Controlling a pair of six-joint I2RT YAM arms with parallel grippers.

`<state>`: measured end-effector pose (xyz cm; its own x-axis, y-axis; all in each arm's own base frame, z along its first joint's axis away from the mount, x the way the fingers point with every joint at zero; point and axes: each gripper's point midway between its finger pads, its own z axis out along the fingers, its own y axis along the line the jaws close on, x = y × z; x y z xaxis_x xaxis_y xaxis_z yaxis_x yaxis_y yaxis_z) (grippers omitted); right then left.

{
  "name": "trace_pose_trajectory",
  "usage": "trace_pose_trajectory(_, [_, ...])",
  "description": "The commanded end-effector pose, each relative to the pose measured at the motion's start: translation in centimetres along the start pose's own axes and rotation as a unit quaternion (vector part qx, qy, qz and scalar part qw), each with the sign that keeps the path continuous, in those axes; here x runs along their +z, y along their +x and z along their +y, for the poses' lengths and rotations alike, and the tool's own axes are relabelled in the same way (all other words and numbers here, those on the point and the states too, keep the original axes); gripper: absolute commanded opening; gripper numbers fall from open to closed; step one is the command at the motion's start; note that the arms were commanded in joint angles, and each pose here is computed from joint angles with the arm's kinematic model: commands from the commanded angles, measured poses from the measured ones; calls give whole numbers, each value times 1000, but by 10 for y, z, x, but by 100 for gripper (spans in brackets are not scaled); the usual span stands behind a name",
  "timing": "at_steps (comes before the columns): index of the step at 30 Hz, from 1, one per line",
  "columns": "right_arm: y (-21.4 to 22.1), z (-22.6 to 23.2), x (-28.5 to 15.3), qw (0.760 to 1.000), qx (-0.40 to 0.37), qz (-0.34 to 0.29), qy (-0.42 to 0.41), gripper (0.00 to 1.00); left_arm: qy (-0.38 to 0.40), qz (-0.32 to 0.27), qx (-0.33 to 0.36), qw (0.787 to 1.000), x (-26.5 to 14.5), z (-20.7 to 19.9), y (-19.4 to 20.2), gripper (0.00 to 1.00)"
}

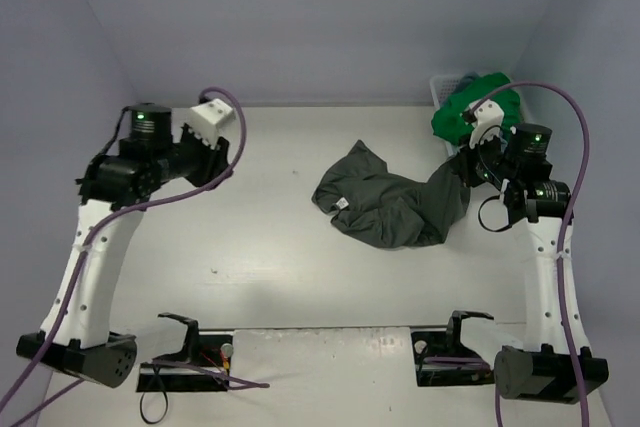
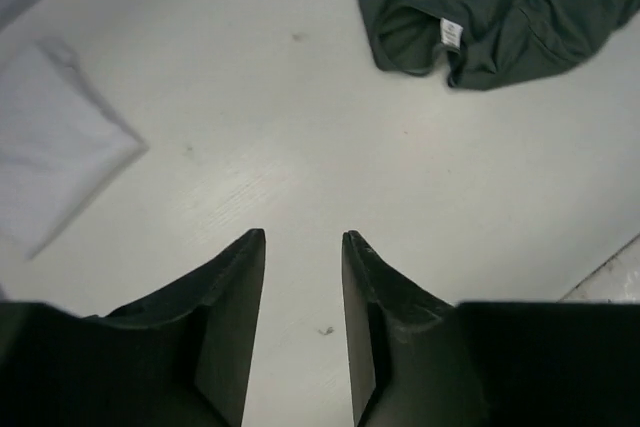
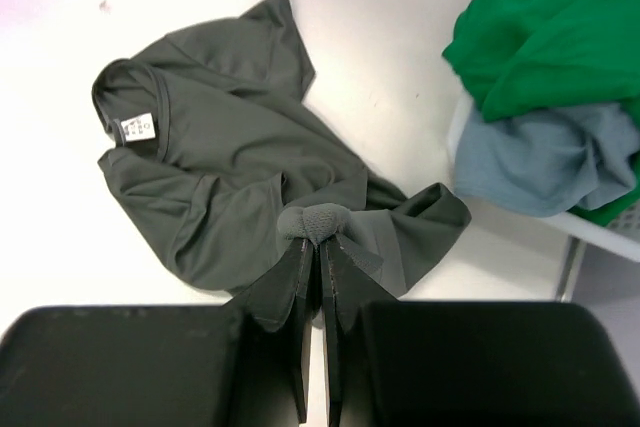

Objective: Fold and stack the t-shirts
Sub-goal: Flatten out the tshirt

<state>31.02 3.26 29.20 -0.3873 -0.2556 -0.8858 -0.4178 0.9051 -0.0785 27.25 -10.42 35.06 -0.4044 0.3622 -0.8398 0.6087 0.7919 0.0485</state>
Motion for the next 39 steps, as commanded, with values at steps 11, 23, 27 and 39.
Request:
trace_pose_trajectory(11, [-11,-31,27,999,-5,4,41,0,166,-36,149,974,126,-147,-27,52])
trace_pose_trajectory(23, [-28,-65,11,991,10,-2,134,0,222,-4,248,943,231,-284,24,55])
trace_pose_trajectory(27, [-28,-62,6,991,11,-7,130,0,219,5,251,943,264,-297,38,55])
trace_pose_trajectory(39, [-15,-51,5,994,12,-2,109,0,117,-11,276,954,342,-258,22,56])
